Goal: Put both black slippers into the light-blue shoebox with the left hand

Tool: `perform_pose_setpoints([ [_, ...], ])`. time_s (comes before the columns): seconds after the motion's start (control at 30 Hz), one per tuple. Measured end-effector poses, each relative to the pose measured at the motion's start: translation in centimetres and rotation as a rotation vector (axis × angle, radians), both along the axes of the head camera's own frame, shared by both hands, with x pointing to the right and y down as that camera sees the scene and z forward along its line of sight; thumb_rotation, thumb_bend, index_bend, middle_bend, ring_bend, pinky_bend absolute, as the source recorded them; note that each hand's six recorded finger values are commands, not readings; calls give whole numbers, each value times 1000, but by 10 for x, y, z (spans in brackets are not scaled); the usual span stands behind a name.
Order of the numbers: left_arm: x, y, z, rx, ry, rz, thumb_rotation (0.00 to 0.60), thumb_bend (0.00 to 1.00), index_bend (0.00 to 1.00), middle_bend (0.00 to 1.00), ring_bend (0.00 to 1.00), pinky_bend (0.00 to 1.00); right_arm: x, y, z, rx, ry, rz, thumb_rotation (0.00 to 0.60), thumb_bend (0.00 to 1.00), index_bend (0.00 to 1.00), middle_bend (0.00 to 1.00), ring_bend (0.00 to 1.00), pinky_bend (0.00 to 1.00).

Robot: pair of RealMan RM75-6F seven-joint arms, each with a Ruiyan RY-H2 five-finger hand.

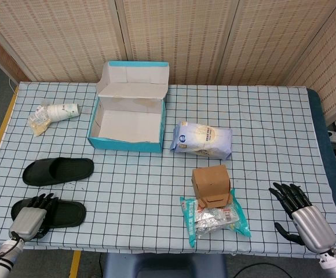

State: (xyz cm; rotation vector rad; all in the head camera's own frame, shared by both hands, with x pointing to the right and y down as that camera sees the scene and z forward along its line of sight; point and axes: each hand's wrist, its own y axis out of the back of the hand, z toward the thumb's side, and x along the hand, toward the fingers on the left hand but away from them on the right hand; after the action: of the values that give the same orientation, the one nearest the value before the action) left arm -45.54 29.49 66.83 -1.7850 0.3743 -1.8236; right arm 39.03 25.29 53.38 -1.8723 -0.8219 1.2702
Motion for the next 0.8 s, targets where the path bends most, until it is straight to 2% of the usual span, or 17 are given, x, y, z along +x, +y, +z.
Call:
perform_pose_setpoints([
  [0.13, 3, -2, -1, 4, 10, -10, 600, 473, 229, 289, 216, 309, 0, 0, 0, 1, 0, 1, 600, 252, 0, 0, 0, 0],
  [0.23, 5, -4, -5, 25, 23, -4, 600, 539, 287, 344, 265, 354, 0, 0, 0, 1, 0, 2, 600, 252, 0, 0, 0, 0],
  [0.5, 12, -12, -25, 85, 54, 14, 600, 562, 292, 344, 272, 369, -1, 0, 0, -1, 1, 0, 600, 252, 0, 0, 0, 0],
  [0.63, 20, -22, -44, 149, 85, 39, 600, 562, 290, 344, 272, 371, -1, 1, 1, -4, 0, -2, 600, 252, 0, 0, 0, 0],
  [0.8, 33, -45, -70, 241, 129, 60, 600, 561, 289, 343, 272, 371, -2, 1, 1, -5, 4, -6, 600, 252, 0, 0, 0, 0],
])
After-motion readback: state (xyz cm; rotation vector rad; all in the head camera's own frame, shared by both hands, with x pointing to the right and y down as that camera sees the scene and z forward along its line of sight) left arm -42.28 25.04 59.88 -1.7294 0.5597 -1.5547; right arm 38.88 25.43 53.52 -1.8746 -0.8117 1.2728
